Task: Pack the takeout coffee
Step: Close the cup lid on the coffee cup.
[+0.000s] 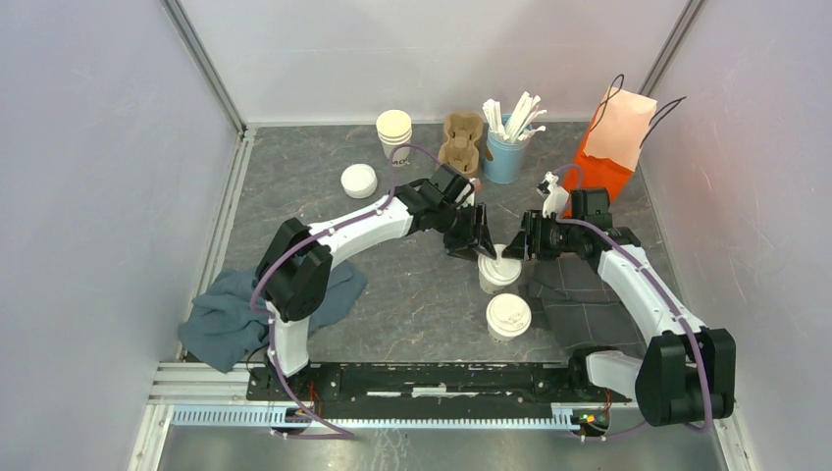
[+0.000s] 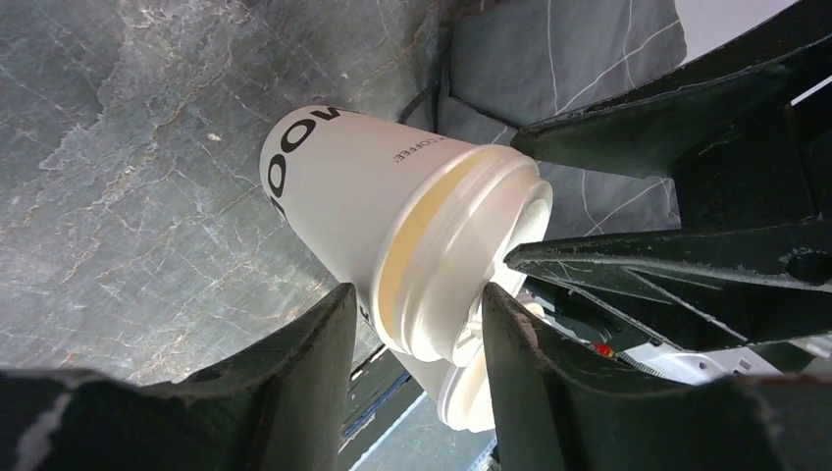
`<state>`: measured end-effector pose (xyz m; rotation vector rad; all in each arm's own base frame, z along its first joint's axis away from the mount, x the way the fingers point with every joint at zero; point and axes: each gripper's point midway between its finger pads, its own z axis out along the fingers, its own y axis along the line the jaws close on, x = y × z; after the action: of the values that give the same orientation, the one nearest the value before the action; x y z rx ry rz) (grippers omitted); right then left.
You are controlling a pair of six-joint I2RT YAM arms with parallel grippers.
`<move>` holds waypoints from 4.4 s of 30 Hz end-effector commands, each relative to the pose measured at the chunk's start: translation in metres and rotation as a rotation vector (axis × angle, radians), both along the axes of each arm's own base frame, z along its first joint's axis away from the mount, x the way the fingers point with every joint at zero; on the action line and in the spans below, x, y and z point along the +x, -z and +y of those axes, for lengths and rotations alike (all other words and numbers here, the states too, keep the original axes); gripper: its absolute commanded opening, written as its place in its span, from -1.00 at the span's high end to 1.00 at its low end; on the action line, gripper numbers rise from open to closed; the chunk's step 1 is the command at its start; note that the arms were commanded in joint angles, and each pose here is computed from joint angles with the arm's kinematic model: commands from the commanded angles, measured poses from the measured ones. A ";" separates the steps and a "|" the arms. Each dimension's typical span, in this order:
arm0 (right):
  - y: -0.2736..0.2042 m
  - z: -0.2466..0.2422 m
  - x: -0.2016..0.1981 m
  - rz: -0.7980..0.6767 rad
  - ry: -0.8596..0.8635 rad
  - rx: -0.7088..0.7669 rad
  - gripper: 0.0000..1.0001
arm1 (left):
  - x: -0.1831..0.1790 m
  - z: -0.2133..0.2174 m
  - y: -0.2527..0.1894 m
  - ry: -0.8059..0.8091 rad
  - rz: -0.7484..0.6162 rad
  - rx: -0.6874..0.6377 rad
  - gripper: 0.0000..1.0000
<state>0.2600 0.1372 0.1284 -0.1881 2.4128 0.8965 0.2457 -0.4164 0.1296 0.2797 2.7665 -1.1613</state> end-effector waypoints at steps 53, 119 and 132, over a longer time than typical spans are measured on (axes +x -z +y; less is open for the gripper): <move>0.034 -0.007 -0.025 0.049 0.015 0.088 -0.15 | -0.016 0.030 0.036 -0.092 0.067 -0.062 0.16; 0.037 -0.015 -0.023 0.051 0.029 0.029 -0.14 | -0.038 0.099 0.103 -0.113 0.082 0.285 0.23; 0.025 -0.010 -0.019 0.038 0.011 0.062 -0.15 | -0.011 0.062 0.045 -0.065 -0.029 0.175 0.11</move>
<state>0.2442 0.1328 0.1110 -0.1274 2.3752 1.0245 0.2398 -0.3756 0.1116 0.1348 2.7200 -1.1529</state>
